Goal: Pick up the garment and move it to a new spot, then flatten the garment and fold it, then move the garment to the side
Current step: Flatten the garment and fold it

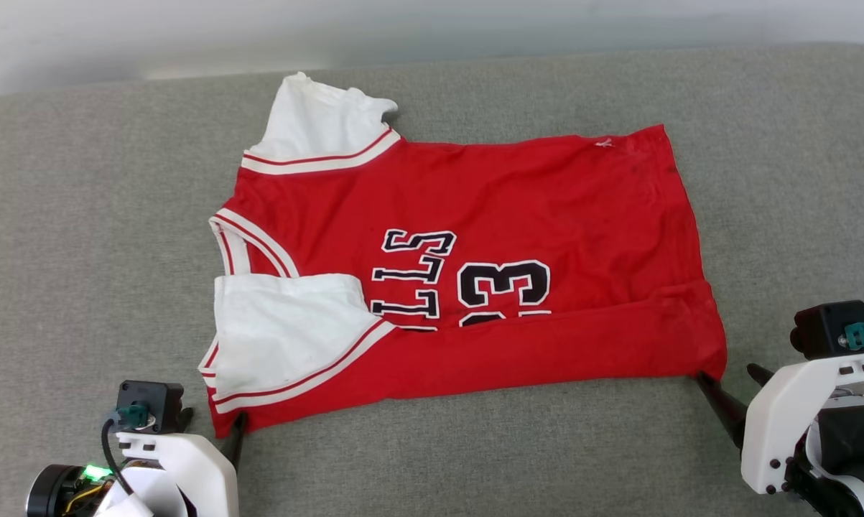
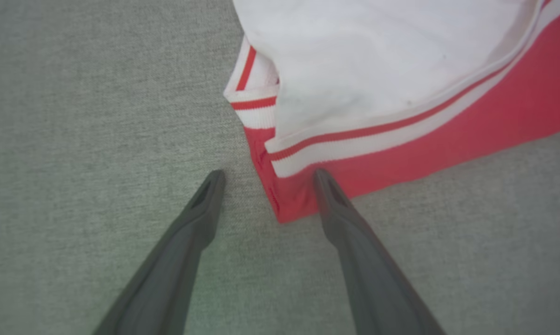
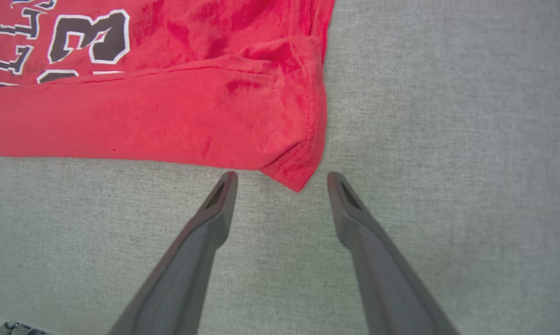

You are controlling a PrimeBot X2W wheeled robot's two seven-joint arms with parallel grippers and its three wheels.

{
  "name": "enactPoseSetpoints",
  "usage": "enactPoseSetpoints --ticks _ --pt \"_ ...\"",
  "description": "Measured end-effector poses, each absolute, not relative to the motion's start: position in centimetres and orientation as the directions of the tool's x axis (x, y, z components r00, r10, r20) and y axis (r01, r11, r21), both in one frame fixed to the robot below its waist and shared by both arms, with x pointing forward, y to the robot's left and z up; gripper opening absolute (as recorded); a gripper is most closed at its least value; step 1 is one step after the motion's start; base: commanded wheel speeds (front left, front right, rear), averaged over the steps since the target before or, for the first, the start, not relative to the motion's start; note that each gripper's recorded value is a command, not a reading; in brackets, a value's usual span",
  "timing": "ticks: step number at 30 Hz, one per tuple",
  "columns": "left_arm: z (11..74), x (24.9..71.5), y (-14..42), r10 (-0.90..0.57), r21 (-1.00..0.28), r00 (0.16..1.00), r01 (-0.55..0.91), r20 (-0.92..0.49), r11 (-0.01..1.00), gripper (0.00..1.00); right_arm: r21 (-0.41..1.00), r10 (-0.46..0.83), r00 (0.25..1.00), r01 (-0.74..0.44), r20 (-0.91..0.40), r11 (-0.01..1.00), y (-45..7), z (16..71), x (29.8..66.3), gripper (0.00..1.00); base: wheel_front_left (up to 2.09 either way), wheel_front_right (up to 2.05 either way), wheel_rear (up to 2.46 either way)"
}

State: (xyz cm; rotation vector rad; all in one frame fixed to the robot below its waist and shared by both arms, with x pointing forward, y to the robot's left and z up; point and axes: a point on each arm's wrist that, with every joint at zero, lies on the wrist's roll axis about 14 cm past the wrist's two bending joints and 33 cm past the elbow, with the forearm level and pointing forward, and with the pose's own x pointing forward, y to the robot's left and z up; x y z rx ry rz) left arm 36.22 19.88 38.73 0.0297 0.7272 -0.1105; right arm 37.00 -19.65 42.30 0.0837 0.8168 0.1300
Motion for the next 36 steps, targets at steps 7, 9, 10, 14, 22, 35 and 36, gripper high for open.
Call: enactPoseSetpoints --ticks 7,9,10,14,22,35,36 --pt "36.6 36.3 19.2 -0.118 -0.034 0.678 0.136 -0.725 0.990 1.00 0.118 0.132 0.660 -0.066 -0.739 0.991 -20.1 41.2 37.0 1.00 0.00 0.00 0.00" --pt "36.0 36.2 18.9 -0.132 -0.051 0.658 0.140 -0.742 0.989 0.48 0.119 0.132 0.656 -0.064 -0.743 0.991 -20.1 40.9 37.0 1.00 0.00 0.00 0.00" --pt "35.9 36.2 18.8 -0.136 -0.056 0.651 0.142 -0.747 0.988 0.09 0.119 0.132 0.655 -0.064 -0.744 0.991 -20.1 40.9 37.0 1.00 0.00 0.00 0.00" --pt "35.8 36.0 17.9 -0.173 -0.098 0.641 0.151 -0.748 0.984 0.00 0.097 0.124 0.665 -0.078 -0.737 0.992 -20.2 41.1 37.5 1.00 0.00 0.00 0.00" --pt "38.3 36.2 17.7 -0.184 -0.096 0.717 0.162 -0.672 0.982 0.00 0.037 0.099 0.676 -0.106 -0.730 0.994 -20.7 41.7 38.1 1.00 0.00 0.00 0.00" --pt "44.3 37.2 17.6 -0.189 -0.067 0.834 0.181 -0.518 0.981 0.00 0.018 0.082 0.625 -0.108 -0.776 0.994 -20.0 39.4 39.6 1.00 0.00 0.00 0.00" --pt "44.4 37.2 17.6 -0.189 -0.067 0.836 0.181 -0.516 0.981 0.00 0.013 0.076 0.616 -0.106 -0.784 0.994 -20.1 39.1 39.6 1.00 0.00 0.00 0.00"
